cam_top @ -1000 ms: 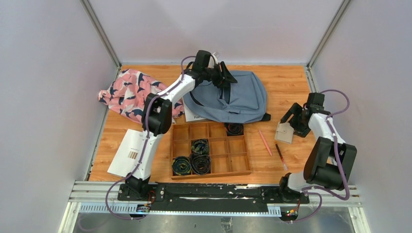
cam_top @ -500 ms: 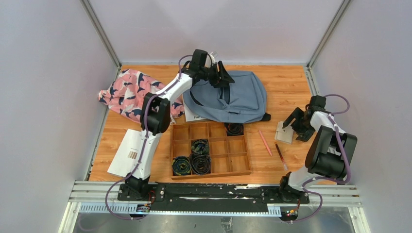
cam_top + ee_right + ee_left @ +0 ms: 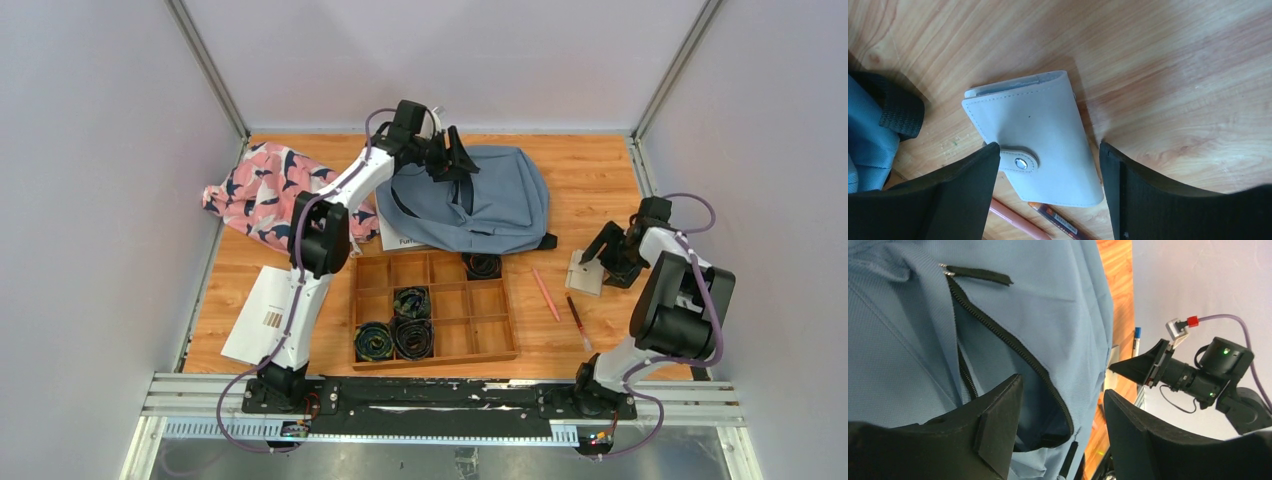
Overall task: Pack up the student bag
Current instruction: Pick up the stationery from the center of the board.
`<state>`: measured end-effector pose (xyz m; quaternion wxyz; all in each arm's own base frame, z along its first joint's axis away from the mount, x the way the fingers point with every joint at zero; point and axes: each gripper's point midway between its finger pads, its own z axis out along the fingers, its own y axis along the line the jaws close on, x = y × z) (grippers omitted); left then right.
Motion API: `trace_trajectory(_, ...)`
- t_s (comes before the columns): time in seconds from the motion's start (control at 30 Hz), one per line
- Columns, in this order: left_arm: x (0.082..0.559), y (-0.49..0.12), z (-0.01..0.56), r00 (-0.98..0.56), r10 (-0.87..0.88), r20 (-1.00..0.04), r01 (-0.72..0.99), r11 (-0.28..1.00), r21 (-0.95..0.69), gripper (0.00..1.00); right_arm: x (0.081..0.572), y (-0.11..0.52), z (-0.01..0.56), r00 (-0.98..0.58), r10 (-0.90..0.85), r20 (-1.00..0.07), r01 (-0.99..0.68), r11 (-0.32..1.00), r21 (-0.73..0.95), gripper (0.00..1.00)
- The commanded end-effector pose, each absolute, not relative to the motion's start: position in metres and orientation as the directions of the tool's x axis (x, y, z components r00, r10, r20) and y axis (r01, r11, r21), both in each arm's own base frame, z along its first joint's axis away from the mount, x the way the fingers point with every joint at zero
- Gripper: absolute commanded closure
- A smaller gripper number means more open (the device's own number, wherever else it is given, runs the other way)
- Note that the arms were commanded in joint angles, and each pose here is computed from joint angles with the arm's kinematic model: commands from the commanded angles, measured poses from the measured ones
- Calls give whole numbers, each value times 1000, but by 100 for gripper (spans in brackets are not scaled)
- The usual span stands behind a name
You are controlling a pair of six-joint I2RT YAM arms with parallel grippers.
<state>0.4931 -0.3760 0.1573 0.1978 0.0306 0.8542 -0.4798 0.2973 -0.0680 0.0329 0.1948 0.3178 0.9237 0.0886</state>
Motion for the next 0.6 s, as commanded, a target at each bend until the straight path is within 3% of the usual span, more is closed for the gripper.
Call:
trace_trajectory(0.0,494,-368,162,-908,-143,-394,260,545,-797,35,302,-70,27,-743,614,-266,538,785,308,23)
trace_trajectory(0.17,493,-357,174,-887,-129,-443,291,587,-755,28,310,-55,27,-765,585,-269,464,791,399,22)
trace_trajectory(0.43,480,-332,202,-862,-135,-489,298,646,-703,27,305,-55,28,-760,587,-279,468,792,392,27)
trace_trajectory(0.57,455,-333,237,-811,-189,-554,332,630,-702,27,300,-61,25,-757,588,-286,487,799,352,40)
